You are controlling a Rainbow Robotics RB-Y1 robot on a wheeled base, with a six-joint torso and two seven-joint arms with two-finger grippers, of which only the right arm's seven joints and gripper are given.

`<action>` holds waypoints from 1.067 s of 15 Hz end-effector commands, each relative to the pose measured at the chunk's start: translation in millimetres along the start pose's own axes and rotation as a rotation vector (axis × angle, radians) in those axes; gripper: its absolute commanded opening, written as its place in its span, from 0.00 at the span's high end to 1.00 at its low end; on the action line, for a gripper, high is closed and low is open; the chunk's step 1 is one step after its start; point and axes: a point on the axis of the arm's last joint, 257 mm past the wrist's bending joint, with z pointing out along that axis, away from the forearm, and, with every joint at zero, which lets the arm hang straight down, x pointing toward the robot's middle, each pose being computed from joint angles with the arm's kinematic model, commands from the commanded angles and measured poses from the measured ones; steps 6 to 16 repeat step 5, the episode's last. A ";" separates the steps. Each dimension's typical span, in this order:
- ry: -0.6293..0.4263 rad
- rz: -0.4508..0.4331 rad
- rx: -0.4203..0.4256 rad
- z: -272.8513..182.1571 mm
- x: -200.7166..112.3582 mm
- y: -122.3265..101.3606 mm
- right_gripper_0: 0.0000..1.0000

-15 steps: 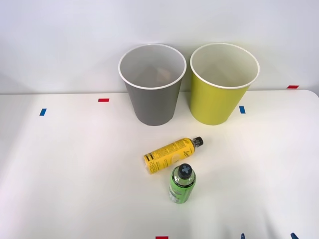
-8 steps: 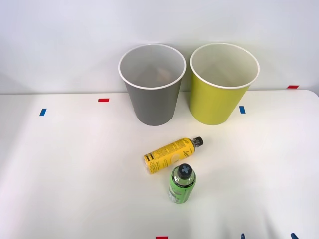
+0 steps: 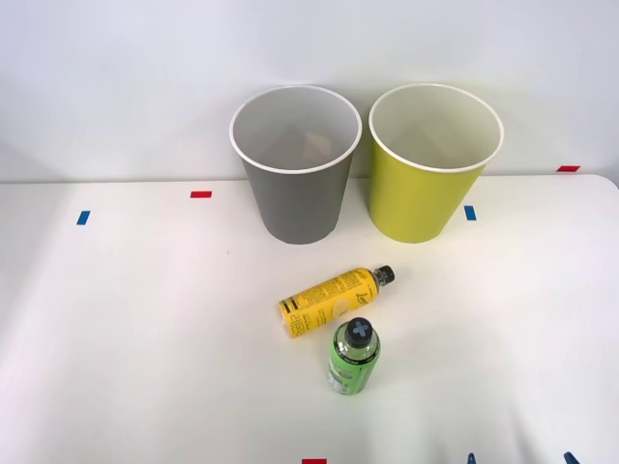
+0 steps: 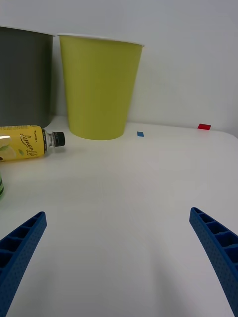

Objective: Put cans in the gray bin, plastic bottles in the light green bin

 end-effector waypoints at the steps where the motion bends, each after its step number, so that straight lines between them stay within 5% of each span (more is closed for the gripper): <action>1: 0.000 0.000 0.000 0.0 0.0 0.0 0.00; 16: 0.000 0.000 0.000 0.0 0.0 0.0 0.00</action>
